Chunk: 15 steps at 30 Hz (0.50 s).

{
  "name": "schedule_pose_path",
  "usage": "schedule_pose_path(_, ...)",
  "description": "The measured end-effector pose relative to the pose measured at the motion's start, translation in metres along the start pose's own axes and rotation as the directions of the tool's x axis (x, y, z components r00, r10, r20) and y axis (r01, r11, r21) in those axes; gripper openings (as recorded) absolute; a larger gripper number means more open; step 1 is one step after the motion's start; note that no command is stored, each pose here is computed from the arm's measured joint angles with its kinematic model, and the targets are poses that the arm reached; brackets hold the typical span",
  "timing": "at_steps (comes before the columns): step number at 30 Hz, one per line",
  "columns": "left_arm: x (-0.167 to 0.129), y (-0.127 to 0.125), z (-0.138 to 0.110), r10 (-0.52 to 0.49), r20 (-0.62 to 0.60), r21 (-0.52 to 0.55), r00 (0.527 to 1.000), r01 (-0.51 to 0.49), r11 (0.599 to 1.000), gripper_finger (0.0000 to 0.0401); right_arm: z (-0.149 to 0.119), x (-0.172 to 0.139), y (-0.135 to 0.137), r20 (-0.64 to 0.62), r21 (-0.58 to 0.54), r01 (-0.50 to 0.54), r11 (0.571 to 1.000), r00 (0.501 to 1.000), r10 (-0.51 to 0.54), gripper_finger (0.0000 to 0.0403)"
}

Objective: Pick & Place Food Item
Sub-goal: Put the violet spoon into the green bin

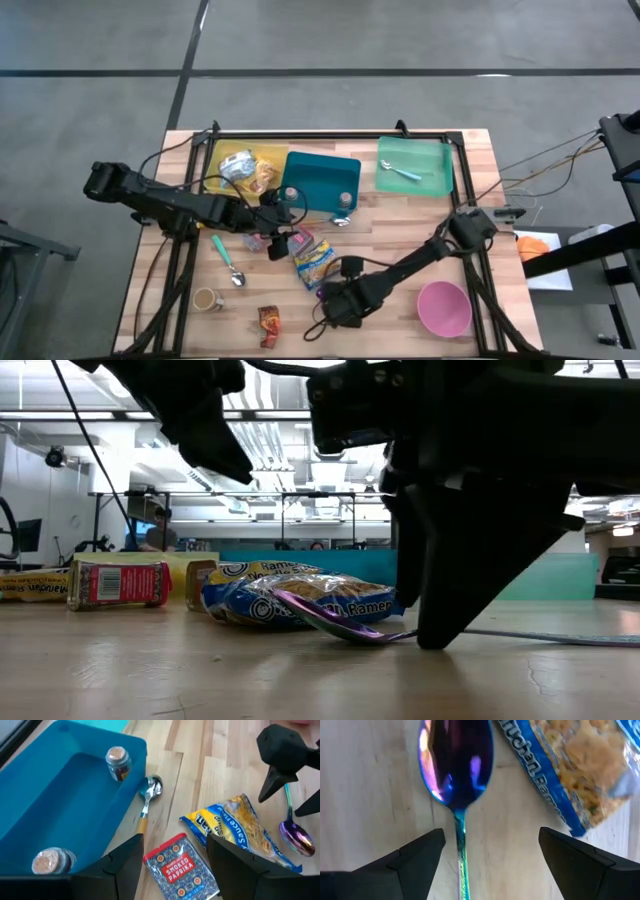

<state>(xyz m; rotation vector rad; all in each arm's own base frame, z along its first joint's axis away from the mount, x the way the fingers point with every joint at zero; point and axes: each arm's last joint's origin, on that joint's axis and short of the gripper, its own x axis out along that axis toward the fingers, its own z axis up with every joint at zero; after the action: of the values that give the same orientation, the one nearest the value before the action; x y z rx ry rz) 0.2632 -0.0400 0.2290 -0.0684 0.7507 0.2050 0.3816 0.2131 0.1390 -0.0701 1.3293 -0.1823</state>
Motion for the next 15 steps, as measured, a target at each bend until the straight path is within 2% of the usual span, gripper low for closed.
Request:
schedule_pose_path(5,0.0006,0.0003,-0.0027,0.001,-0.015,-0.003,1.0,-0.001,1.0,0.0224,0.0022,-0.0022,0.0014,-0.019,0.008,-0.018,1.0,1.0,0.018,0.0331)
schedule_pose_path(11,0.0001,0.0008,-0.0034,0.003,-0.022,0.015,1.0,-0.003,1.0,0.0224,-0.0027,-0.0001,0.0025,-0.074,0.03,-0.096,0.995,0.992,0.098,0.0331)
schedule_pose_path(15,-0.0018,0.0022,-0.0097,0.017,-0.077,0.005,0.997,-0.016,1.0,0.0224,-0.0043,0.0004,0.0033,-0.105,0.017,-0.14,0.99,0.984,0.141,0.0331)
